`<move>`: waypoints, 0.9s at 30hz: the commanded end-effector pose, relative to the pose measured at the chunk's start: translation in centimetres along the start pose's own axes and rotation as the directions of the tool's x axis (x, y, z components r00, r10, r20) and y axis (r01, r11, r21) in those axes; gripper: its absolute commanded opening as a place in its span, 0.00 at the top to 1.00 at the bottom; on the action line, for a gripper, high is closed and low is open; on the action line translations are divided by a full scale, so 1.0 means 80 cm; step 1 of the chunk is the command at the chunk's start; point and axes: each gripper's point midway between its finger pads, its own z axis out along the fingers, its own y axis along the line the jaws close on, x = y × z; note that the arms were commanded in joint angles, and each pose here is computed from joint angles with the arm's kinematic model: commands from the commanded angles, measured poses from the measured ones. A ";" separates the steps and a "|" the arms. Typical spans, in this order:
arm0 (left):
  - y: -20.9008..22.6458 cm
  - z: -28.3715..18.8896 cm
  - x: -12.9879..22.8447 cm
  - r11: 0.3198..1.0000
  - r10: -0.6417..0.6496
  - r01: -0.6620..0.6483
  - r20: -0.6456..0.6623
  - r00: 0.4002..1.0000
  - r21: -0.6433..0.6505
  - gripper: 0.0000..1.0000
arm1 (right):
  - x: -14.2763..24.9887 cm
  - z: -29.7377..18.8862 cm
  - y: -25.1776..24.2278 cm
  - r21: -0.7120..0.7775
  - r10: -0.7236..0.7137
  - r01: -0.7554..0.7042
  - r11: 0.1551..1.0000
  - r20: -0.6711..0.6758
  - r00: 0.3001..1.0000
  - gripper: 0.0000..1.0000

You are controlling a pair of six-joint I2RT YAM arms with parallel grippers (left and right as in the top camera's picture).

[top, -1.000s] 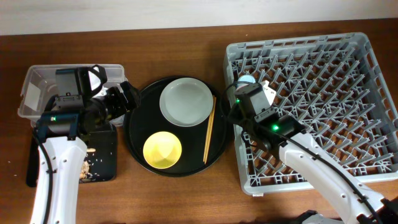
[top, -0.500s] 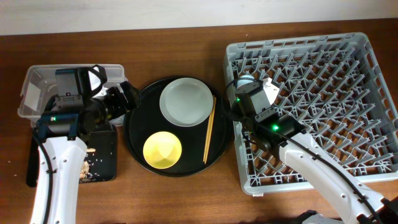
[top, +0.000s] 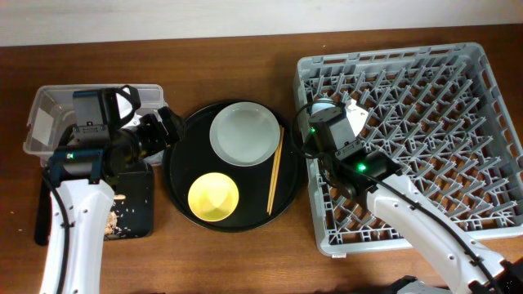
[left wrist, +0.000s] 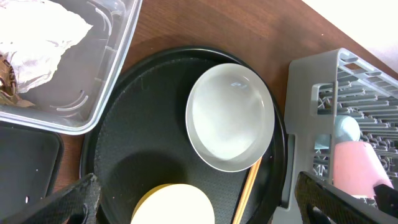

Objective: Sort waste into correct bins and load items into the dishwasher rack

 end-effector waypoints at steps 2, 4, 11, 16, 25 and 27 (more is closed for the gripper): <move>0.000 -0.002 -0.003 1.000 0.014 -0.014 0.009 1.000 -0.002 0.01 | 0.004 0.013 -0.005 0.034 -0.022 0.022 0.999 0.011 1.000 0.79; 0.000 -0.002 -0.003 1.000 0.014 -0.014 0.009 1.000 -0.002 0.01 | 0.004 0.014 -0.004 0.031 -0.021 0.021 0.999 0.013 1.000 0.81; 0.000 -0.002 -0.003 1.000 0.014 -0.014 0.009 1.000 -0.001 0.01 | 0.002 0.011 -0.002 0.022 -0.018 0.018 1.000 0.016 1.000 0.90; 0.000 -0.002 -0.003 1.000 0.014 -0.014 0.009 1.000 -0.002 0.01 | -0.007 -0.001 0.002 0.002 -0.061 0.061 0.998 0.036 0.997 0.96; 0.000 -0.002 -0.003 1.000 0.014 -0.014 0.009 1.000 -0.001 0.01 | -0.028 -0.067 0.019 -0.121 -0.254 0.264 0.957 0.092 0.963 0.96; 0.000 -0.002 -0.003 1.000 0.014 -0.014 0.009 1.000 -0.002 0.01 | -0.027 -0.089 0.022 -0.169 -0.311 0.324 0.931 0.099 0.945 0.96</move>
